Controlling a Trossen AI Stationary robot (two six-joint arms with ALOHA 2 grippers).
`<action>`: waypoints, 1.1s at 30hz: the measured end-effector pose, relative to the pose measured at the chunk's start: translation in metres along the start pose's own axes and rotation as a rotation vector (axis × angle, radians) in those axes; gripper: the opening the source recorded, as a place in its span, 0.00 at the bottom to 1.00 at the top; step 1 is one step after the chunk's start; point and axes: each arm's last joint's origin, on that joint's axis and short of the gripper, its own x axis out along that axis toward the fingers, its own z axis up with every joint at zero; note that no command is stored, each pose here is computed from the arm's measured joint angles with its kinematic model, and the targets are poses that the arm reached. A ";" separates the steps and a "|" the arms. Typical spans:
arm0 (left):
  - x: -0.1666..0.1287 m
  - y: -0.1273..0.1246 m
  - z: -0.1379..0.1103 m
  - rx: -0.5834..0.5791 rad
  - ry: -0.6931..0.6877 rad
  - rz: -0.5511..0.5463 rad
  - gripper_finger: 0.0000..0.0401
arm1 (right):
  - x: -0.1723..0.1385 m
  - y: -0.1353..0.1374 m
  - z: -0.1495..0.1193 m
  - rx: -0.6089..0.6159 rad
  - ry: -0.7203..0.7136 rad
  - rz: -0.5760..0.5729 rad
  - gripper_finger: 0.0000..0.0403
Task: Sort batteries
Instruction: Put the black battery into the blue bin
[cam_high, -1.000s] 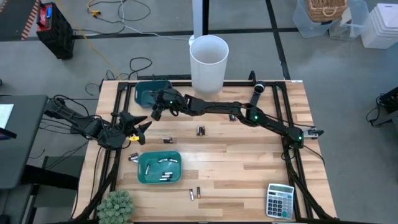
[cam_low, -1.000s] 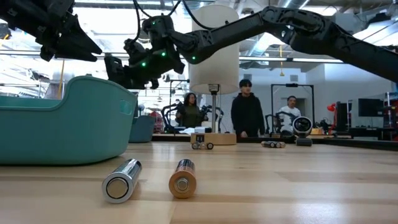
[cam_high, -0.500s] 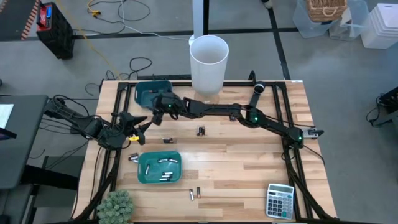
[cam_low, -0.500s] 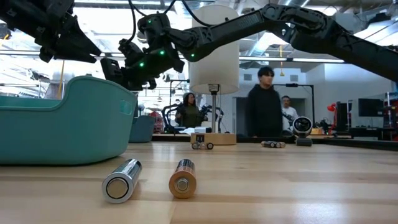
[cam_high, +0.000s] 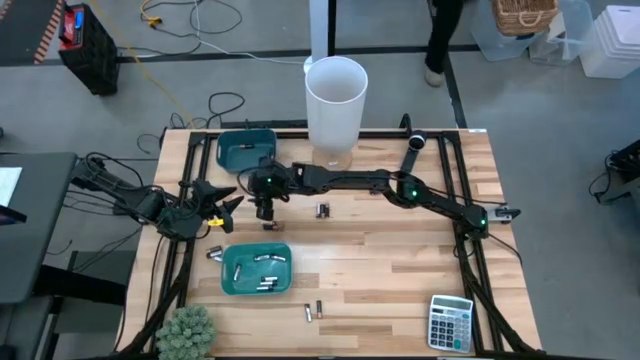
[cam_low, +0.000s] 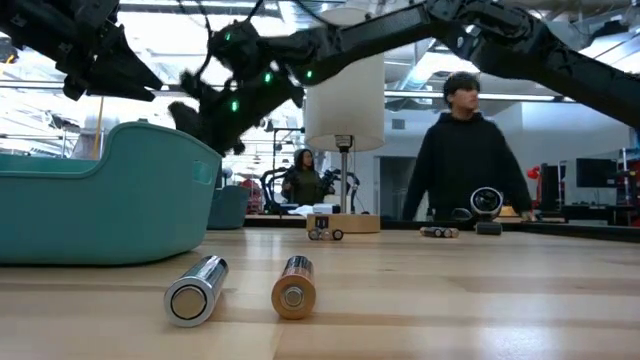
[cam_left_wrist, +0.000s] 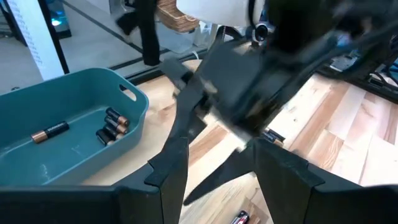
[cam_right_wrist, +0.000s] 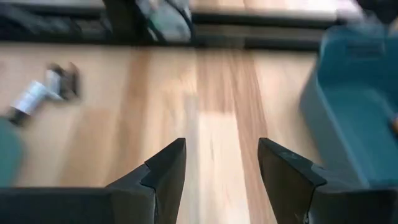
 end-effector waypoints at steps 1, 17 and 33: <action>0.000 0.000 0.000 0.000 0.000 0.000 0.43 | -0.006 0.002 0.007 -0.004 -0.022 0.016 0.53; 0.000 0.001 -0.001 0.013 0.007 0.006 0.43 | -0.142 -0.011 -0.033 0.111 -0.424 -0.056 0.53; 0.020 -0.016 -0.010 0.059 0.087 0.032 0.43 | -0.265 0.012 -0.141 0.176 -0.241 -0.235 0.53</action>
